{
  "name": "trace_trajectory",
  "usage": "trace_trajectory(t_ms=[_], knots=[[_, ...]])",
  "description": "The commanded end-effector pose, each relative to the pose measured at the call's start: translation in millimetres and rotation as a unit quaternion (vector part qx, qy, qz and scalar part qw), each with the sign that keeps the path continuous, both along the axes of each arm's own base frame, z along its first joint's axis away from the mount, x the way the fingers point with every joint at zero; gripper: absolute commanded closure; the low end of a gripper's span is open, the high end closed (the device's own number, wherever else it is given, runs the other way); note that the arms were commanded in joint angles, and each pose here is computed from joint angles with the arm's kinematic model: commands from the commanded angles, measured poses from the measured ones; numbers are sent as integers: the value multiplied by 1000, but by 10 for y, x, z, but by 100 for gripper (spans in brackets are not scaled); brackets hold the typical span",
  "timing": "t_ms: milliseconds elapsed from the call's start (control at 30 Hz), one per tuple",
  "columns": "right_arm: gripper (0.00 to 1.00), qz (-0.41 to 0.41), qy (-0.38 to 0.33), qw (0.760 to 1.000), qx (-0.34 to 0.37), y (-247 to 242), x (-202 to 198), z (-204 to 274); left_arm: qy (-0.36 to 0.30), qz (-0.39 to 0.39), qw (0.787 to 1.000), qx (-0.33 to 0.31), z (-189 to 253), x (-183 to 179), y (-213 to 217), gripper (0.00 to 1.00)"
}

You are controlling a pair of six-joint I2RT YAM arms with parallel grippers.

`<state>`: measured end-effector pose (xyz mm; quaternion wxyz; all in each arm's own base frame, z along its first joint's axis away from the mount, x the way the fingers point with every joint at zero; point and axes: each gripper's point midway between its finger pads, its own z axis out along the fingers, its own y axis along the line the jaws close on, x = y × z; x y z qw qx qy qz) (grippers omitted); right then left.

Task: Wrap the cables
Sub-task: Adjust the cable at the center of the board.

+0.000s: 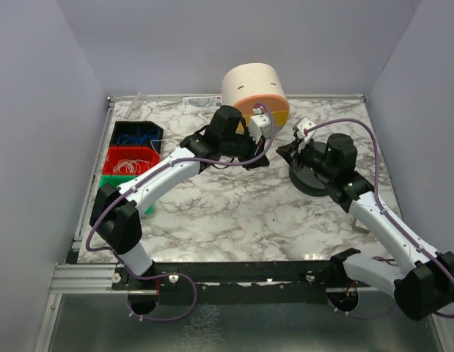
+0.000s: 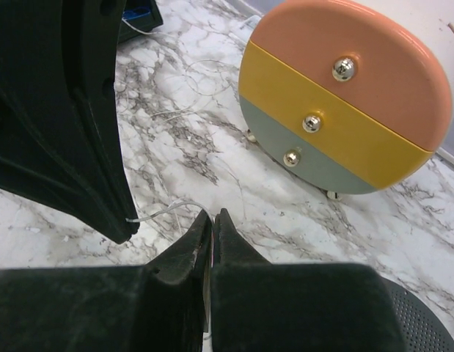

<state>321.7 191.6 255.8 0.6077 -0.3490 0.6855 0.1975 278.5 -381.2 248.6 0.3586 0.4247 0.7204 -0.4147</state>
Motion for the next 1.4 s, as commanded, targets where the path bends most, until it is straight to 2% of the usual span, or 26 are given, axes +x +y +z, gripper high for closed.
trace_trajectory(t_ms=[0,100,133,233,300,467,567,600,800,933,1033,1200,1367], knots=[[99,-28,-38,999,25,-49,114,295,24,-3,1000,16,-175,-65,20,100],[99,-19,-33,999,20,-30,86,245,17,6,1000,14,-125,-18,18,100],[99,-18,-33,999,17,-32,81,219,14,10,1000,12,-97,1,16,97],[99,-23,-32,999,10,-59,86,160,4,20,1000,1,55,65,40,59],[99,-30,-32,999,7,-80,95,141,-5,26,1000,-11,198,107,86,43],[99,-48,-39,998,2,-151,113,139,-31,38,998,-40,541,191,308,19],[99,-64,-40,997,3,-200,121,137,-48,57,996,-52,712,256,487,12],[99,-66,-40,997,4,-209,114,145,-53,64,995,-54,741,276,530,6],[99,-95,-29,995,-5,-329,124,209,-75,103,991,-33,682,449,601,1],[99,-103,-13,993,-50,-519,-18,166,-177,143,972,60,616,684,635,1],[99,-68,5,995,-79,-566,-315,74,-240,139,955,104,596,750,553,1],[99,74,54,988,-122,-468,-1108,-197,-273,119,946,126,538,894,308,1],[99,68,27,984,-162,-702,-1374,-300,-289,101,937,171,105,1103,20,1]])
